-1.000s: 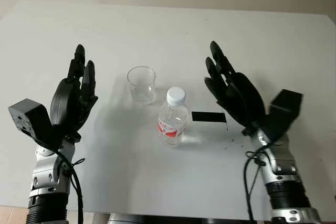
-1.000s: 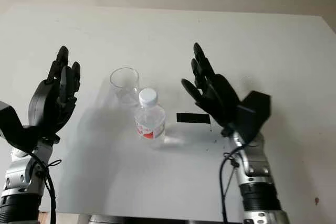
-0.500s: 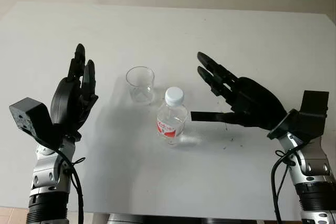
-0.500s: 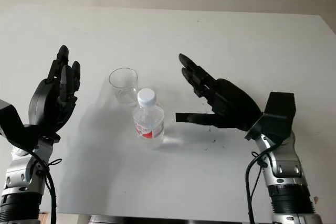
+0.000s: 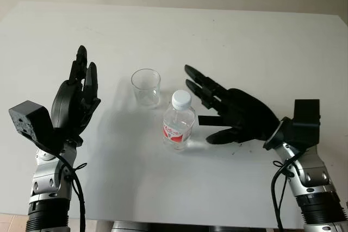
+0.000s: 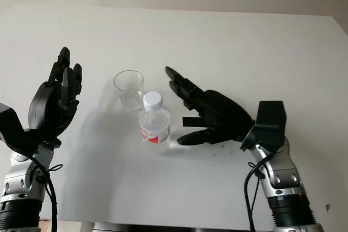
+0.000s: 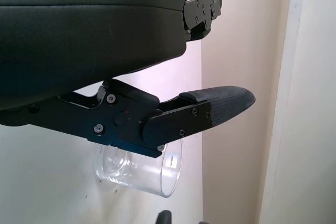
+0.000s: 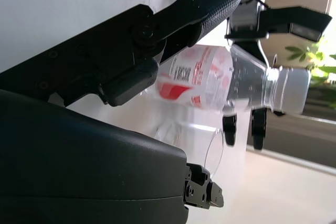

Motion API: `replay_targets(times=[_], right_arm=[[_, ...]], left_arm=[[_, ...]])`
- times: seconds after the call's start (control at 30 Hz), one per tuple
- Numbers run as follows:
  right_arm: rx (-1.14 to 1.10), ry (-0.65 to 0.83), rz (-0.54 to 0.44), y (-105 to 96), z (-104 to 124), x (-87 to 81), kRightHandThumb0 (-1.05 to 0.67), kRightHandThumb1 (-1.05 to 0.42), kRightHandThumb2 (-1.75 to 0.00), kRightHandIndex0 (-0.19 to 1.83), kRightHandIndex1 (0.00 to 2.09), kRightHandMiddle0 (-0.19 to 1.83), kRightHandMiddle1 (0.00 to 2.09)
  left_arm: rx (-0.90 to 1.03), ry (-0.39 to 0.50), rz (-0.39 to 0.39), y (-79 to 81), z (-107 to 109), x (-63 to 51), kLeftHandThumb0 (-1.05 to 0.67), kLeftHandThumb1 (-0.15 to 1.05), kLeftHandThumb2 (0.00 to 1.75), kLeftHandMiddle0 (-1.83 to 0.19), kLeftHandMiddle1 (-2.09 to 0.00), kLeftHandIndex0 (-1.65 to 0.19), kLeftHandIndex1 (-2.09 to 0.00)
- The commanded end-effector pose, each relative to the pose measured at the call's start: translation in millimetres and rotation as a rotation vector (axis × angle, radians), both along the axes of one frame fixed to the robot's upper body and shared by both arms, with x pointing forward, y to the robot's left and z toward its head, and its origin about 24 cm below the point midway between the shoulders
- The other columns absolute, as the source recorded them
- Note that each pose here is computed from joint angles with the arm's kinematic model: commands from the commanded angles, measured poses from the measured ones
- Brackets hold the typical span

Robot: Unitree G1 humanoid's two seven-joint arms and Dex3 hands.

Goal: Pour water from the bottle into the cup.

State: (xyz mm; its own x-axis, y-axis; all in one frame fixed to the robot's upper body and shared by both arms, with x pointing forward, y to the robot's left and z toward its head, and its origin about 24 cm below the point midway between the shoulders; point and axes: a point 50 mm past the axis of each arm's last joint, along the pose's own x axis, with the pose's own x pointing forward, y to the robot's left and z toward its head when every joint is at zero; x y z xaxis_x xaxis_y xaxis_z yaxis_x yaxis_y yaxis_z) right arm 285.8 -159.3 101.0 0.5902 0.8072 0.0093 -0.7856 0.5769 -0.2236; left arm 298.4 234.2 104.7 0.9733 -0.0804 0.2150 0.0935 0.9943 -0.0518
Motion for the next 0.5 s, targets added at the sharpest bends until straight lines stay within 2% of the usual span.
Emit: replay_targets(times=[0.0,0.47], right_arm=[[0.005,-0.004,0.027,5,0,-0.1,-0.9,-0.82,-0.05,-0.19,0.0,-0.19,0.0],[0.027,0.043,0.097,22,-18,-4.4,-0.89,-0.8,-0.05,-0.16,0.04,-0.19,0.0]], left_arm=[[0.001,-0.013,0.003,2.1,4,0.1,-0.68,1.05,0.64,0.19,0.0,0.19,0.0],[-0.001,-0.026,-0.003,1.4,5,1.7,-0.68,1.05,0.63,0.19,0.0,0.19,0.0]])
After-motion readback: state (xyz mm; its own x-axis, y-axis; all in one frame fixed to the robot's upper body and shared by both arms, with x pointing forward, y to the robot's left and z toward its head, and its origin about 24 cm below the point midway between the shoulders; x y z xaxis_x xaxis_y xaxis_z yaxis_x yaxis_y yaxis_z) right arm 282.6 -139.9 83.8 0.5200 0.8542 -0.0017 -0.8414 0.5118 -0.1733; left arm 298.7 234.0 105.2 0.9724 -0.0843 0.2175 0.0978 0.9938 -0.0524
